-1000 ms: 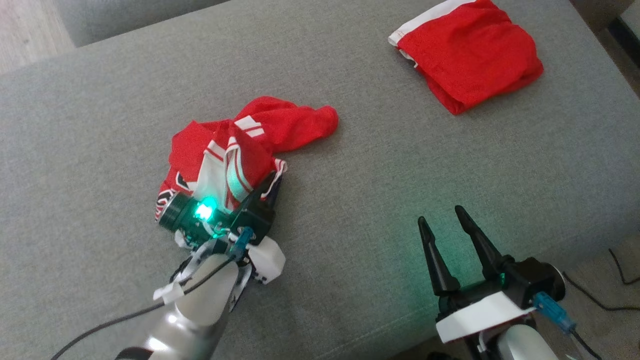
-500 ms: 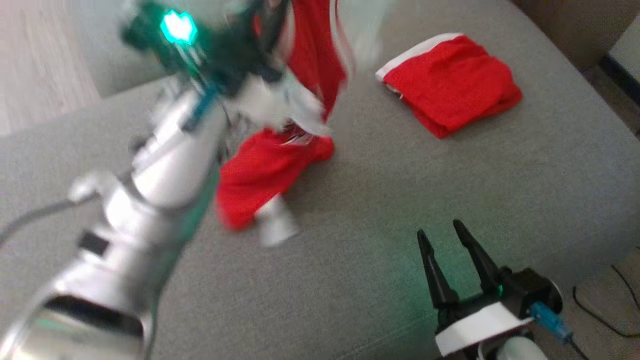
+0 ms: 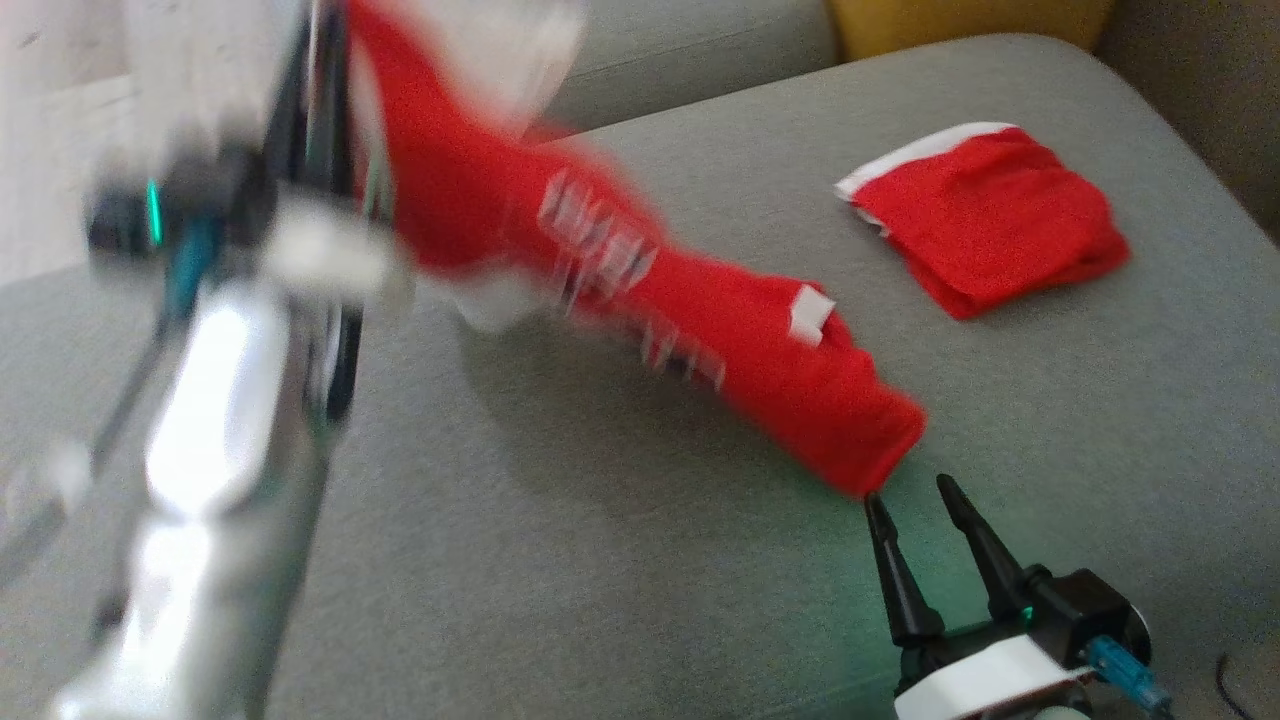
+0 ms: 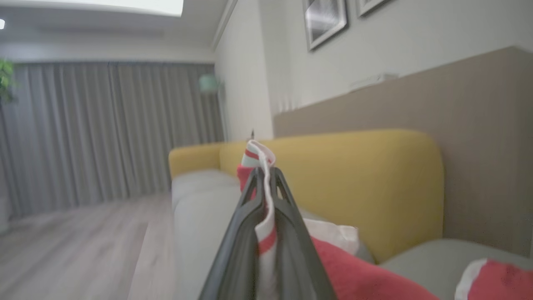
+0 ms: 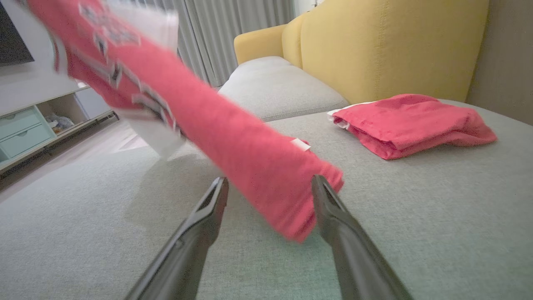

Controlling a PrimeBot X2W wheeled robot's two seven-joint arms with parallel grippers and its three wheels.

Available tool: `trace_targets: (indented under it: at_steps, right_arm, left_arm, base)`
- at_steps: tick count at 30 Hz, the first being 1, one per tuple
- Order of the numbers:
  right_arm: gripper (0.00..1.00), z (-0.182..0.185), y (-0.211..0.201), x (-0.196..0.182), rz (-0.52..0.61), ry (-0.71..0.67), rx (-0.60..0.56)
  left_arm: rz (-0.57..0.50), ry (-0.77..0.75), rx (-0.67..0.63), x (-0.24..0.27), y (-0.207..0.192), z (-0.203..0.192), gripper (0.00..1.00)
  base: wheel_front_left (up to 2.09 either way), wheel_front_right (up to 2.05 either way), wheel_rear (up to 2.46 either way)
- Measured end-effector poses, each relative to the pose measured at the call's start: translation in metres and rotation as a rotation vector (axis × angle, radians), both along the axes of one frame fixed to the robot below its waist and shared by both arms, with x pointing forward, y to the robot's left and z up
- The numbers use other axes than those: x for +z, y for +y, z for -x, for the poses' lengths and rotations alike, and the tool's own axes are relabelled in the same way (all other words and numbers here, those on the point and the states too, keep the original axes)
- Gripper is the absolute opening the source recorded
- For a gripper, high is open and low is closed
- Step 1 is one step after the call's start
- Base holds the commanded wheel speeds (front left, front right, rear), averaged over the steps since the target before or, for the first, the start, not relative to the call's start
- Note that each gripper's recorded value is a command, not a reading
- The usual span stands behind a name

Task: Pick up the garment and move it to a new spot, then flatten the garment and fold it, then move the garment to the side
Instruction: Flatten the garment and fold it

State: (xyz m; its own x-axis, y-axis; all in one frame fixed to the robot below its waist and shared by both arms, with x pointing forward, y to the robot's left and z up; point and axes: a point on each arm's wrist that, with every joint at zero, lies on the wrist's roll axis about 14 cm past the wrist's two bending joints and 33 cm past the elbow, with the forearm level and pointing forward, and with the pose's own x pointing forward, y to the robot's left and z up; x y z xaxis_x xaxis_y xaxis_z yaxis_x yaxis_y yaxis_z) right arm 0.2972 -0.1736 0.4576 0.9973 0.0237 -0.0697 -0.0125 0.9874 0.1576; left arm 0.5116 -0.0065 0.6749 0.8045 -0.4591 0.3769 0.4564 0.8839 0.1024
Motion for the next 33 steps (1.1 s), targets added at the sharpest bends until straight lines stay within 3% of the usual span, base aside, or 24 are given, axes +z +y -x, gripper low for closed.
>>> trace_targets:
  at_steps: [4,5,7,8,11,16,21,26,30,33]
  right_arm:
    - [1.0,-0.009,0.008,-0.002,0.002,0.008,0.036]
    - [1.0,-0.011,0.01,-0.004,0.007,0.013,0.045]
    - [1.0,-0.016,0.015,-0.005,0.009,0.017,0.065]
    - [1.0,-0.018,0.018,-0.005,0.01,0.017,0.076]
    - [1.0,-0.024,0.026,-0.008,0.009,0.025,0.106]
    - [1.0,-0.029,0.034,-0.012,0.007,0.038,0.136]
    - [1.0,-0.032,0.039,-0.018,0.004,0.059,0.152]
    - [1.0,-0.043,0.041,-0.021,0.011,0.067,0.161]
    - [1.0,-0.056,0.038,-0.024,0.018,0.073,0.156]
    - [1.0,-0.064,0.034,-0.028,0.026,0.084,0.147]
  left_arm:
    - [0.062,0.386,0.211,-0.149,0.084,0.029,0.0]
    - [0.075,0.47,0.261,-0.181,0.102,0.045,0.06]
    - [0.097,0.605,0.335,-0.23,0.128,0.079,0.58]
    - [0.115,0.656,0.369,-0.247,0.138,0.095,1.0]
    - [0.164,0.722,0.436,-0.269,0.156,0.125,1.0]
    - [0.182,0.62,0.473,-0.242,0.174,0.122,1.0]
    - [0.042,0.504,0.385,-0.213,0.178,0.099,1.0]
    - [-0.113,0.467,0.23,-0.178,0.158,0.038,1.0]
    - [-0.231,0.54,0.166,-0.175,0.143,-0.005,1.0]
    - [-0.312,0.678,0.127,-0.202,0.134,-0.022,1.0]
  base:
    - [0.0,0.0,0.0]
    - [0.0,0.0,0.0]
    - [0.0,0.0,0.0]
    - [0.0,0.0,0.0]
    - [0.0,0.0,0.0]
    - [0.0,0.0,0.0]
    - [0.0,0.0,0.0]
    - [0.0,0.0,0.0]
    - [0.0,0.0,0.0]
    - [0.0,0.0,0.0]
